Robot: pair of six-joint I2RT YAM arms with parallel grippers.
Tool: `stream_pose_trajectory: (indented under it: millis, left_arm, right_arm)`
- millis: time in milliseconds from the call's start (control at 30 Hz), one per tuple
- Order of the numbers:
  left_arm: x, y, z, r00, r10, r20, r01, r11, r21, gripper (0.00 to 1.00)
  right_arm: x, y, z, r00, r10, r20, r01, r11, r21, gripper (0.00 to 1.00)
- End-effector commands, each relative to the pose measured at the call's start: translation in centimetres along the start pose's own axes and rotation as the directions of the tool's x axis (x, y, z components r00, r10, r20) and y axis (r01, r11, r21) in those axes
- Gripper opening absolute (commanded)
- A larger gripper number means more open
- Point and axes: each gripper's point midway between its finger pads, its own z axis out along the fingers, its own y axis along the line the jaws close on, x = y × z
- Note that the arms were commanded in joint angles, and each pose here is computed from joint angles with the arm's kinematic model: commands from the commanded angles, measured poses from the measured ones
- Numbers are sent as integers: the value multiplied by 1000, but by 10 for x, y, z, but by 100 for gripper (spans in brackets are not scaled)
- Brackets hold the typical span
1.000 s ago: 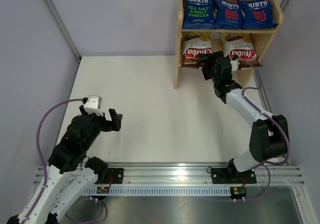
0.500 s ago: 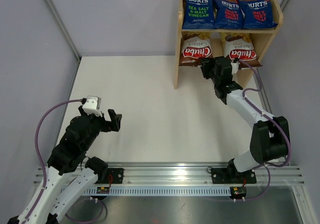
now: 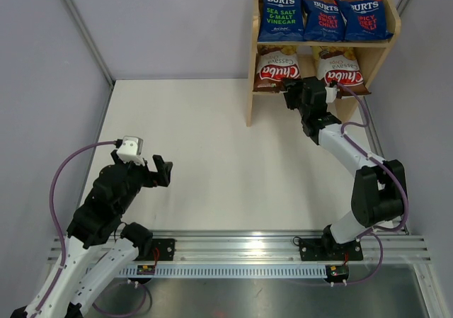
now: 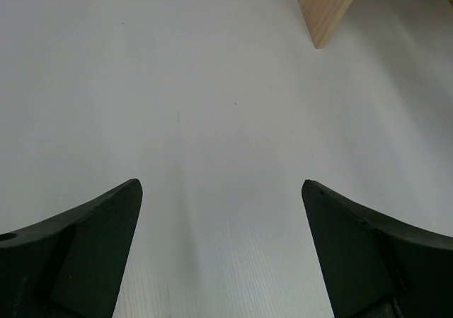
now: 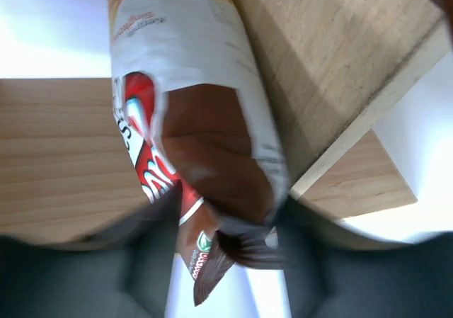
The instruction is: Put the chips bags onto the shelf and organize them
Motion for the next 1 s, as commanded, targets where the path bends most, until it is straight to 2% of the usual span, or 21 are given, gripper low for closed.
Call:
stream_pose_trajectory:
  millis: [0,100,400,500,667,733,867,900,967]
  left_arm:
    - [-8,1,0,999,-9,42,10,1000,-5,99]
    - [-8,2,0,999,-11,44,11,1000,-13,99]
    - [-10,9,0,998,-27,52,29,998,-47,99]
    - [-12,17,1,997,-42,59,48,995,-91,99]
    - [-15,35,2,995,-69,70,81,981,-177,99]
    - [-16,44,2,993,-82,79,98,972,-215,99]
    - [-19,59,0,990,-100,97,124,953,-278,99]
    - [-20,61,0,990,-103,99,128,949,-289,99]
    - [-21,64,0,989,-106,101,132,944,-302,99]
  right_arm:
    - [-9,37,-3,999,-12,39,15,996,-92,65]
    - [-9,40,-17,998,-44,36,48,994,-103,76]
    - [-10,38,-51,999,-53,7,53,991,-124,78]
    - [-12,35,-67,998,-57,0,57,991,-122,81]
    - [-30,35,-102,991,-123,52,128,985,-113,85]
    - [-35,37,-112,978,-195,75,203,972,-116,86]
    - [-41,43,-142,908,-413,68,418,901,-116,88]
    - [-41,41,-149,855,-514,64,518,847,-120,89]
    - [-45,34,-168,797,-601,59,604,788,-118,90]
